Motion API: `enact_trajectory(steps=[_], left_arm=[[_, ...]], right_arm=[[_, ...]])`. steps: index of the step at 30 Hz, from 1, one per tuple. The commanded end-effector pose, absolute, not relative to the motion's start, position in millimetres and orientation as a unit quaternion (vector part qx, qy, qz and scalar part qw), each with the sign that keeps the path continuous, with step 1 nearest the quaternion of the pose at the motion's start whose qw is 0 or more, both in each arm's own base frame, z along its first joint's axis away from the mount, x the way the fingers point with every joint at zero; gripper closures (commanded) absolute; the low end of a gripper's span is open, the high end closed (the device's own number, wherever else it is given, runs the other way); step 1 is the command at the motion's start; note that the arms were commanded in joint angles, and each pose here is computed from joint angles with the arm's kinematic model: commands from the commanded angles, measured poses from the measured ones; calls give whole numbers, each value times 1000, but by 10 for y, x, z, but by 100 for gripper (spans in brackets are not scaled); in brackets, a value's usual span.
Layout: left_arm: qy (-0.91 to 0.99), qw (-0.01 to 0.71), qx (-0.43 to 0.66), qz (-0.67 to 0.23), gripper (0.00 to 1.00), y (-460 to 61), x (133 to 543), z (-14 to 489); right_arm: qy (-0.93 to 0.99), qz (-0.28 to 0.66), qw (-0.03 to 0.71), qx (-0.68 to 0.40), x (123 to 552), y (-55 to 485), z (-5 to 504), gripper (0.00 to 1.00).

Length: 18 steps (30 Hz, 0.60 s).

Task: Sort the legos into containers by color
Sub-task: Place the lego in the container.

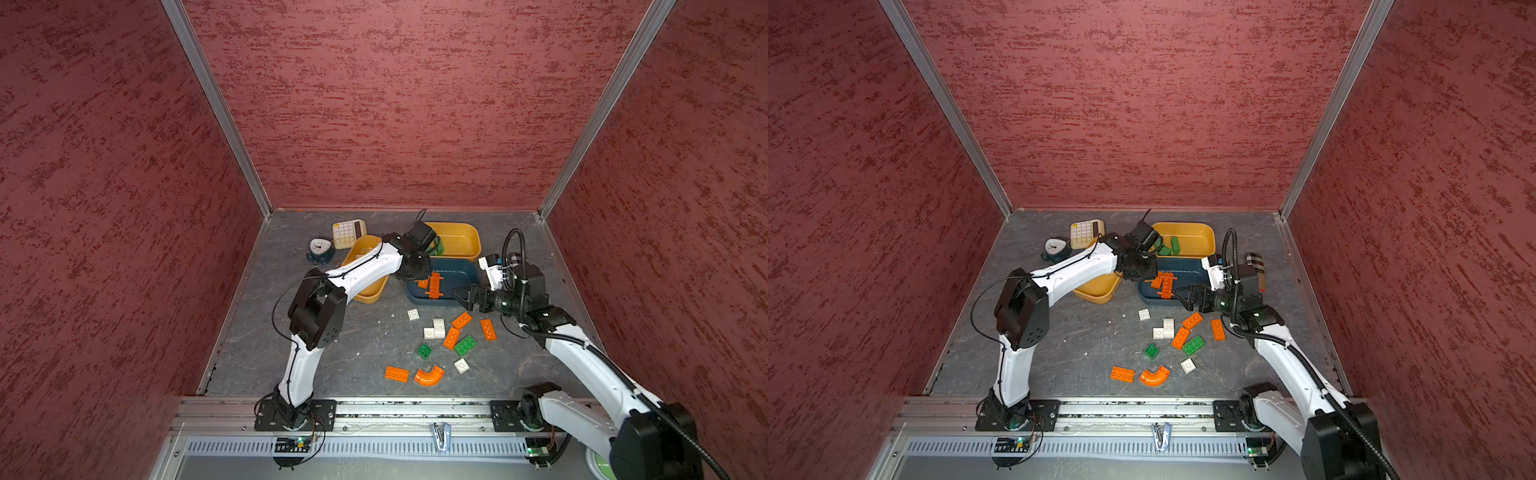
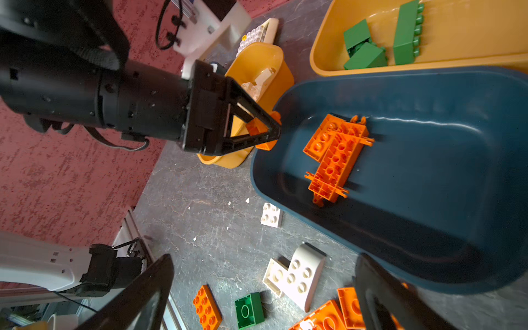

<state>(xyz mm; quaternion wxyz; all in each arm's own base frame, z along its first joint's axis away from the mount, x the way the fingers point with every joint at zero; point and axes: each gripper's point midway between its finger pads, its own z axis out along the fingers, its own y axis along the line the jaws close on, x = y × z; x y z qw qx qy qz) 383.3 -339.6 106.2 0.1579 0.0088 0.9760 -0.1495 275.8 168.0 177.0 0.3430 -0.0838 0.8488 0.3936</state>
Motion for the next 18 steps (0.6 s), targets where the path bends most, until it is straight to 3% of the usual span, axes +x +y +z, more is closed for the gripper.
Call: enact_trajectory(steps=[1,9,18], left_arm=[[977,162,32,-135,73,-3421,3963,965],[975,169,52,-134,53,-3427,3918,1046],[971,202,71,-105,43,-3195,3495,1358]], right_arm=[[850,368,365,-93,2828,1632,1883,1],[855,358,362,-97,2820,1611,1839,1],[853,366,357,-102,2822,1644,1829,1]])
